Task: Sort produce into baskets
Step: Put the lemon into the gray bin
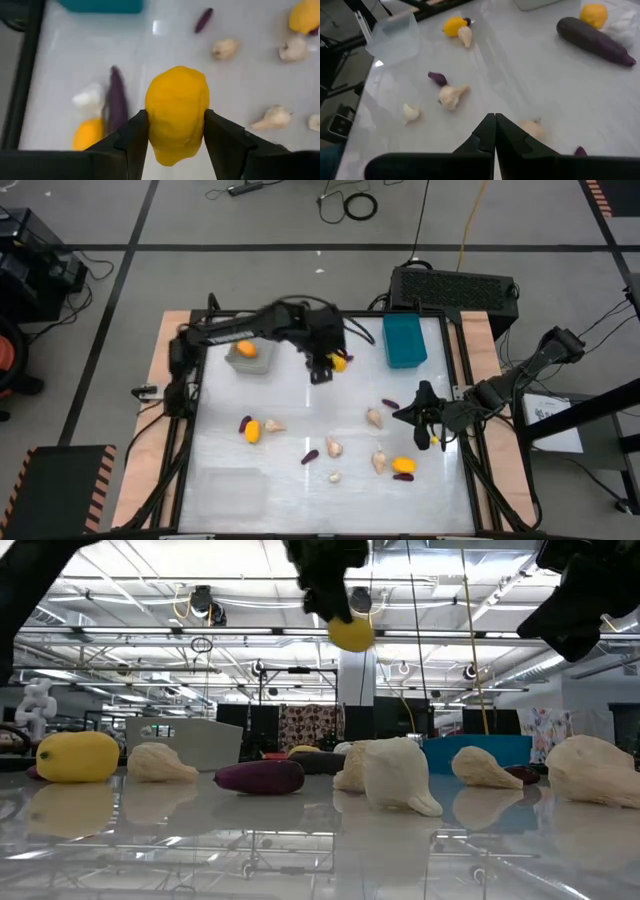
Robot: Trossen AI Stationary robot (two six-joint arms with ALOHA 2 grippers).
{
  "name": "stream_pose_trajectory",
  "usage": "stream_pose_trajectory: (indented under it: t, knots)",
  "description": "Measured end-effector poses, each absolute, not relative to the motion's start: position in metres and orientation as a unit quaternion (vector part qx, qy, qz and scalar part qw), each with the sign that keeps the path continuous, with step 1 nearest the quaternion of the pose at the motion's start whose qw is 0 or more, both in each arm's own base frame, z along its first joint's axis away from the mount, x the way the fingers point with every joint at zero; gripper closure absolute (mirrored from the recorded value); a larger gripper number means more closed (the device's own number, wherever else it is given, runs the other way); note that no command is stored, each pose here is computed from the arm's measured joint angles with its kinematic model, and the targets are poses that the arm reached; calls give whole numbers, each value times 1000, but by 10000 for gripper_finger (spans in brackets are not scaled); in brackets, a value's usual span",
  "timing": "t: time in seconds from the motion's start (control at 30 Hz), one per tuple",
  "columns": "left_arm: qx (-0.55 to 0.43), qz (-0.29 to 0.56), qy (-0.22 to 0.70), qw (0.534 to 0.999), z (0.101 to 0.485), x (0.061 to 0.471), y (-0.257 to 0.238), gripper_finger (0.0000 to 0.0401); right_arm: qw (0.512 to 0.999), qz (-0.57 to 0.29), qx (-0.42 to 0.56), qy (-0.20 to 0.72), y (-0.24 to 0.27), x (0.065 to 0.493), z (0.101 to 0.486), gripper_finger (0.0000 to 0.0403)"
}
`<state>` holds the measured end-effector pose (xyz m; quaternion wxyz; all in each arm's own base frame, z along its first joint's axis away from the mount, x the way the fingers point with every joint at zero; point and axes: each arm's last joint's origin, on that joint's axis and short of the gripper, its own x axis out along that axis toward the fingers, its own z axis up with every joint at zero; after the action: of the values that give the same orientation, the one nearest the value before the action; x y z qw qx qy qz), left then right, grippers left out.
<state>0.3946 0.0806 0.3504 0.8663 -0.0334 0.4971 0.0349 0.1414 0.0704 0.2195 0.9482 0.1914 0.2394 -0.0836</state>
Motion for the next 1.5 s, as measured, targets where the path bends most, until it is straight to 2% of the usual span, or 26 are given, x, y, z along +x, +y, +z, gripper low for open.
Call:
stream_pose_trajectory:
  t: [0.13, 0.3, 0.47, 0.57, 0.77, 0.97, 1.3, 1.5]
  knots:
    - [-54, 93, 496, 862, 364, 349, 91, 224, 947, -87, 186, 247, 72, 144, 216, 403]
    - [-63, 221, 451, 863, 366, 288, 105, 224, 945, -90, 177, 258, 74, 146, 212, 403]
    - [-87, 389, 404, 823, 339, 239, 119, 224, 944, -95, 170, 268, 75, 149, 208, 403]
    - [-128, 439, 399, 795, 311, 223, 124, 224, 943, -97, 167, 271, 76, 150, 207, 403]
    - [-160, 471, 427, 755, 263, 212, 131, 224, 944, -103, 181, 257, 76, 153, 208, 403]
    - [-130, 514, 422, 736, 259, 208, 136, 218, 947, -104, 189, 240, 74, 156, 212, 403]
    - [-122, 502, 436, 737, 255, 208, 140, 125, 946, -105, 200, 231, 73, 158, 213, 403]
    - [-117, 493, 434, 745, 256, 210, 141, 111, 945, -106, 208, 231, 73, 158, 213, 403]
